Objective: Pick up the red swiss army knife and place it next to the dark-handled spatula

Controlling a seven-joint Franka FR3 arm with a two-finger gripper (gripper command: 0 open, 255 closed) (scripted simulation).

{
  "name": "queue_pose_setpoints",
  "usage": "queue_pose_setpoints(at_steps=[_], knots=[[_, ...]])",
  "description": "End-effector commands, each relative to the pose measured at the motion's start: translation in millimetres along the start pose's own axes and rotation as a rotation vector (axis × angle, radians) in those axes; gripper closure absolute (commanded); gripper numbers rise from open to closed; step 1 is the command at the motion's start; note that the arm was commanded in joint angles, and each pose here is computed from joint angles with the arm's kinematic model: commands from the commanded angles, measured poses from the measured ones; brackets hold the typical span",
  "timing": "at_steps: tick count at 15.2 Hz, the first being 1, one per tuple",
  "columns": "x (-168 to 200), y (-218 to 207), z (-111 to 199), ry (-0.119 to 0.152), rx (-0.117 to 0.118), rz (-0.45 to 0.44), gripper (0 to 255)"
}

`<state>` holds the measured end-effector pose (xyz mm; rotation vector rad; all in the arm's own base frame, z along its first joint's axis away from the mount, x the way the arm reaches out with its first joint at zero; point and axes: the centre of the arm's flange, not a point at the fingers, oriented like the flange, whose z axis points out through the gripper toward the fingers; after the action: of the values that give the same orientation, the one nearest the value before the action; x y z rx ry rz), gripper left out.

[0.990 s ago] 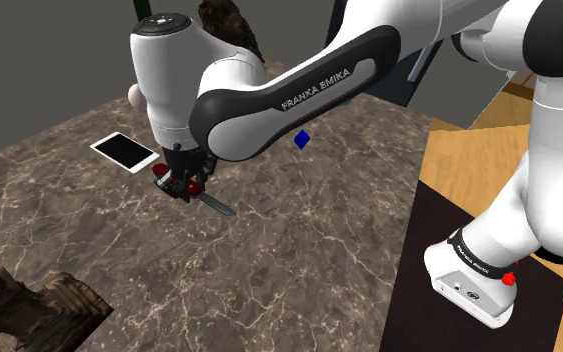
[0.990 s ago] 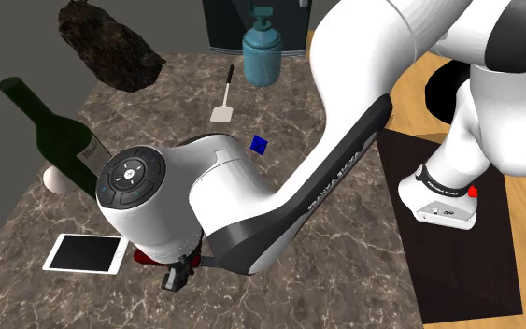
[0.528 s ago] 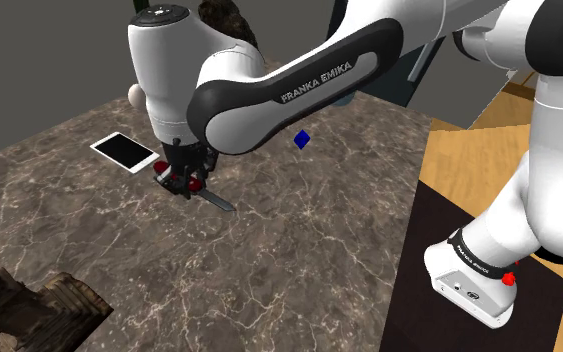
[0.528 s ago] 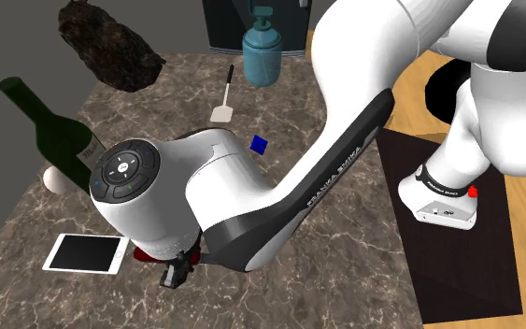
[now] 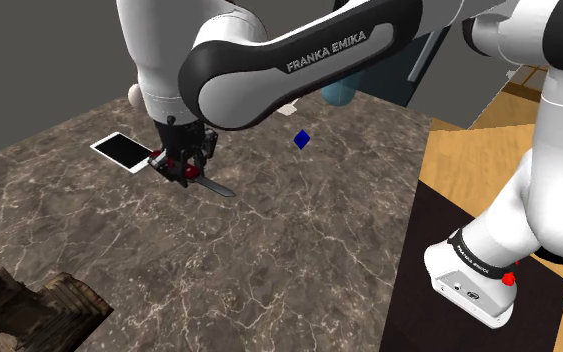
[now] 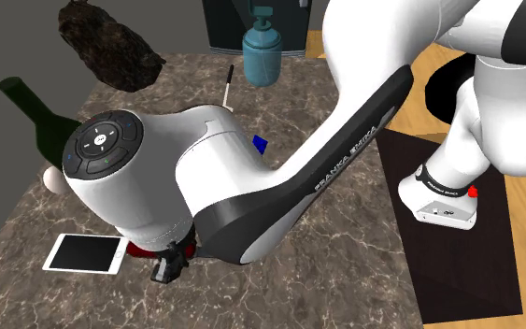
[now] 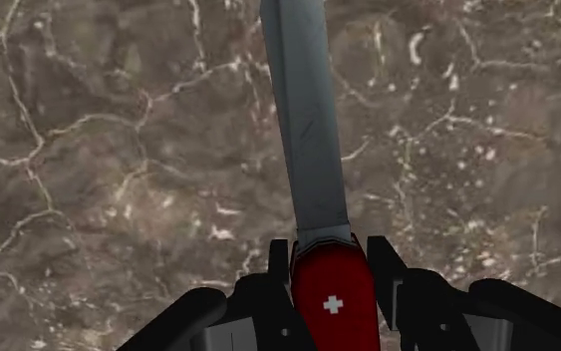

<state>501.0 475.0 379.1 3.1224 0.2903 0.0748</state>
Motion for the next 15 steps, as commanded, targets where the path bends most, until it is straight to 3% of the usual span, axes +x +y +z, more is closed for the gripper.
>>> queue_pose_setpoints(at_steps=[1,7,15], knots=[[-1,0,-11,0.000,0.000,0.000,255],[1,0,-38,0.000,0.000,0.000,255],[-29,102,-39,0.000,0.000,0.000,255]])
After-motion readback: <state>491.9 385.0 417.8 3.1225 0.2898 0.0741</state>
